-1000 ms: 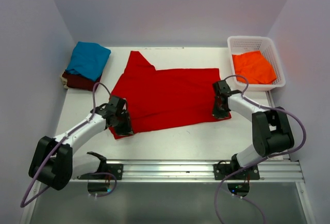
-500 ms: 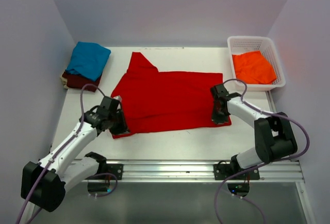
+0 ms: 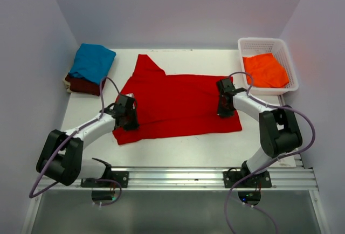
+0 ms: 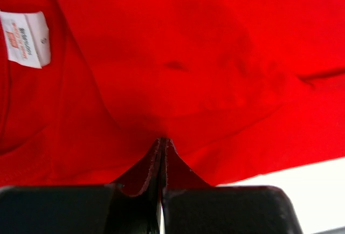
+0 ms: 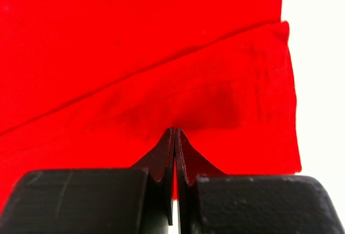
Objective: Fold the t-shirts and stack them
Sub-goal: Fold the flattened tshirt in 1/3 of the way
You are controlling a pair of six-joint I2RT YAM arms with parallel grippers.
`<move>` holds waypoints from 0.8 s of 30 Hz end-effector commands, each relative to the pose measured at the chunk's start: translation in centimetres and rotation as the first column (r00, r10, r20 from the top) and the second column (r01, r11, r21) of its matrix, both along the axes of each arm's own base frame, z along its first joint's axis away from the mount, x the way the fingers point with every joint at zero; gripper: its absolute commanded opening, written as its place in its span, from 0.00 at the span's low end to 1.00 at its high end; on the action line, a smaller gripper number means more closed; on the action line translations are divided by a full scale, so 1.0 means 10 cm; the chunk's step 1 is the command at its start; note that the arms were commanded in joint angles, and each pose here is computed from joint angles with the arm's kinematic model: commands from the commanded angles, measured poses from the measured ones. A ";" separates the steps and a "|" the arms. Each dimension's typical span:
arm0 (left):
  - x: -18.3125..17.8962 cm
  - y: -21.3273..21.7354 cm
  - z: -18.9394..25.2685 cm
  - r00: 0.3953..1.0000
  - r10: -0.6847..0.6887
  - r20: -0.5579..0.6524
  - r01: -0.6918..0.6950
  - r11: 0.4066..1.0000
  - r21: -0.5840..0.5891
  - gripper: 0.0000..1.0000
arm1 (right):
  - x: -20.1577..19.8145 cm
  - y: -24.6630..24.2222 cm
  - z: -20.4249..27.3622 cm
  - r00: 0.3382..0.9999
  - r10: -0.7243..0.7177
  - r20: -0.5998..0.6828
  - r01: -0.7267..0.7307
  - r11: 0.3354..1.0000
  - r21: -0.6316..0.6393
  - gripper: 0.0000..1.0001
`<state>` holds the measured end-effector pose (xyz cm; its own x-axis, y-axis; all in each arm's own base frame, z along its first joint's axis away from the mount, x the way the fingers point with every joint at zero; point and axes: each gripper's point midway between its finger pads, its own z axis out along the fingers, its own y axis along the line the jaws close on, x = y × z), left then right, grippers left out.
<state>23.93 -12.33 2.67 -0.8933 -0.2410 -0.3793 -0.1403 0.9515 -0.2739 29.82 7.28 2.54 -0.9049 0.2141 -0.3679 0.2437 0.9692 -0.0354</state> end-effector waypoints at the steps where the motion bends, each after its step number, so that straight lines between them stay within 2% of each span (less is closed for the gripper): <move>1: 0.24 0.06 -0.01 0.995 -0.001 0.101 -0.004 0.999 0.052 0.00 | 0.16 -0.01 0.00 0.998 0.001 0.060 0.000 1.000 -0.020 0.00; 7: -0.19 0.12 -0.29 0.997 -0.007 -0.077 0.012 0.998 0.064 0.00 | -0.03 -0.12 -0.13 1.000 -0.018 -0.013 0.017 0.998 -0.068 0.00; 9: -0.48 0.14 -0.42 0.984 -0.018 -0.177 0.027 0.999 0.047 0.00 | -0.12 -0.15 -0.14 0.999 -0.030 -0.029 0.028 0.997 -0.073 0.00; 12: -0.67 -0.03 -0.43 0.965 -0.028 -0.262 0.022 0.999 -0.026 0.00 | -0.28 -0.19 -0.19 0.996 -0.050 -0.073 0.044 0.996 -0.081 0.00; 19: -0.87 -0.08 -0.49 0.938 0.016 -0.346 -0.033 0.999 -0.041 0.00 | -0.55 -0.17 -0.24 0.990 -0.065 -0.124 0.060 0.997 -0.045 0.00; 24: -0.99 -0.13 -0.46 0.922 0.015 -0.388 -0.037 0.998 -0.050 0.00 | -0.62 -0.25 -0.25 0.986 -0.061 -0.154 0.048 0.995 -0.085 0.00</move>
